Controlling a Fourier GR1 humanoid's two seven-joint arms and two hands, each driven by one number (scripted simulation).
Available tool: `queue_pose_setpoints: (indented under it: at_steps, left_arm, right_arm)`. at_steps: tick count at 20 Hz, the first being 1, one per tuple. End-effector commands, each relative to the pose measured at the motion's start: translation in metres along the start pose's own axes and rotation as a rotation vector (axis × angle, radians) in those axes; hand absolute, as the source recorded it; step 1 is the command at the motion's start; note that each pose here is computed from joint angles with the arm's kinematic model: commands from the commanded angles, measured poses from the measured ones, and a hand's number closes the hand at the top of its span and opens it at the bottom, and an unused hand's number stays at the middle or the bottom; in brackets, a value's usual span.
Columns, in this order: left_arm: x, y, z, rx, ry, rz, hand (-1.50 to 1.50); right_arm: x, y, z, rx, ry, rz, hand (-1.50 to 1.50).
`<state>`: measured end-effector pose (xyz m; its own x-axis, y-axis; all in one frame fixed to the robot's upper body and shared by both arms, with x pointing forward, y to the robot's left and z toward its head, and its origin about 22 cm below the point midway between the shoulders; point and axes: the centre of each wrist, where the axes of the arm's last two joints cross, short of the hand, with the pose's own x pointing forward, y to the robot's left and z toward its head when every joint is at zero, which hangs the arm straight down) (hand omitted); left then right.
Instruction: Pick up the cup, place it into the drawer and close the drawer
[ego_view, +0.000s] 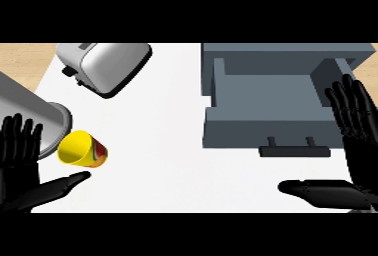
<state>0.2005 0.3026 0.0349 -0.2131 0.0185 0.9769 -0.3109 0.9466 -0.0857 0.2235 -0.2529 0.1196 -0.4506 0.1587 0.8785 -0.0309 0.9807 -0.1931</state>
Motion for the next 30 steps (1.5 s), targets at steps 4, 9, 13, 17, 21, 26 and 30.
queue_pose_setpoints:
  at_steps: [4, 9, 13, 17, 21, 26, 30]
  left_arm:
    - [-0.057, 0.032, 0.015, 0.109, 0.067, -0.082, -1.50]
    - [-0.087, 0.043, 0.019, 0.122, 0.136, -0.105, -1.50]
    - [-0.101, 0.051, 0.021, 0.139, 0.142, -0.135, -1.50]
    - [-0.105, 0.085, 0.027, 0.130, 0.139, -0.093, -1.50]
    - [-0.142, 0.092, 0.004, 0.158, 0.115, -0.083, -1.50]
    - [-0.175, 0.083, 0.033, 0.157, 0.097, -0.068, -1.50]
    - [-0.178, 0.091, 0.018, 0.145, 0.078, -0.077, -1.50]
  right_arm:
    - [0.009, -0.011, -0.011, -0.007, -0.008, 0.009, -1.50]
    - [-0.012, -0.002, -0.007, 0.000, -0.013, 0.001, -1.50]
    - [-0.011, -0.013, 0.002, 0.015, 0.000, -0.005, -1.50]
    - [-0.010, -0.020, 0.001, 0.027, -0.004, 0.002, -1.50]
    - [-0.006, -0.026, 0.009, 0.017, 0.006, -0.018, -1.50]
    - [-0.010, -0.009, -0.004, 0.044, -0.001, -0.015, -1.50]
    - [-0.018, -0.008, -0.002, 0.029, 0.010, -0.008, -1.50]
